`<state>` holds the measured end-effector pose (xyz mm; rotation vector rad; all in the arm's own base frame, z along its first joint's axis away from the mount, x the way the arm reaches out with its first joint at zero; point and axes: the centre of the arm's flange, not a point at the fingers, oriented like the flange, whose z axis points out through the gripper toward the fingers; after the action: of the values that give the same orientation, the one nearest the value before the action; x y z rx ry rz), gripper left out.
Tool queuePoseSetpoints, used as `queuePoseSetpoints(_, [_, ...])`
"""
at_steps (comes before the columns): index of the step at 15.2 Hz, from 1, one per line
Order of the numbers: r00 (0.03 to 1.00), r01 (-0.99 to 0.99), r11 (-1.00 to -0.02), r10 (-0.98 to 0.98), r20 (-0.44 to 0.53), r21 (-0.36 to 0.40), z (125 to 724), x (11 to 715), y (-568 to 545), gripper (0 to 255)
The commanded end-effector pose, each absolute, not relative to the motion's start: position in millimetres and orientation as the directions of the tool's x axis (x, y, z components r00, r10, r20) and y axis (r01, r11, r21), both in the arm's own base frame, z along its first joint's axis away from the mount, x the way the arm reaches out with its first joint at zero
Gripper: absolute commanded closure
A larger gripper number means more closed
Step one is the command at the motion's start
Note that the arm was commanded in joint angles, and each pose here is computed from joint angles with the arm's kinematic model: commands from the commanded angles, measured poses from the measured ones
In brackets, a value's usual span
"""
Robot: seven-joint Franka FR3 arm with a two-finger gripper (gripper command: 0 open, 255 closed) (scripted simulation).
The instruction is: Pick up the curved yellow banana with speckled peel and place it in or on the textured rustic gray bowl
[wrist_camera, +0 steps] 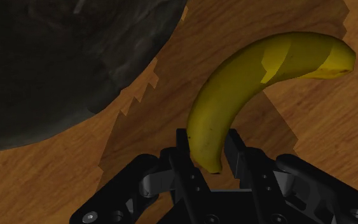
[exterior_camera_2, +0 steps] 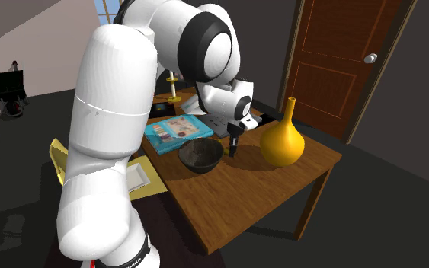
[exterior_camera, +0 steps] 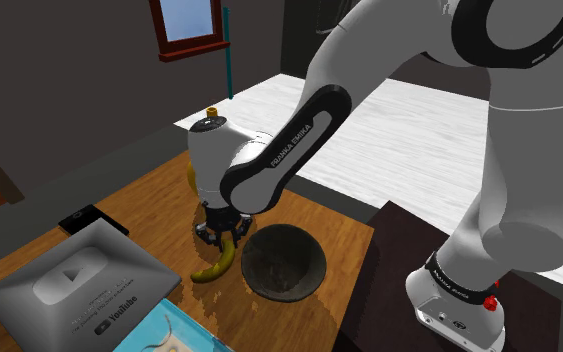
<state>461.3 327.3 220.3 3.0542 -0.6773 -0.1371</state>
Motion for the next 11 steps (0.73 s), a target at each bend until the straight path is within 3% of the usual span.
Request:
queuePoseSetpoints(1, [0.903, -0.421, -0.906, -0.422, -0.083, 0.029, 220.3, 461.2, 327.3, 255])
queuePoseSetpoints(11, [0.903, -0.421, -0.906, -0.422, -0.083, 0.029, 262.5, 461.2, 327.3, 255])
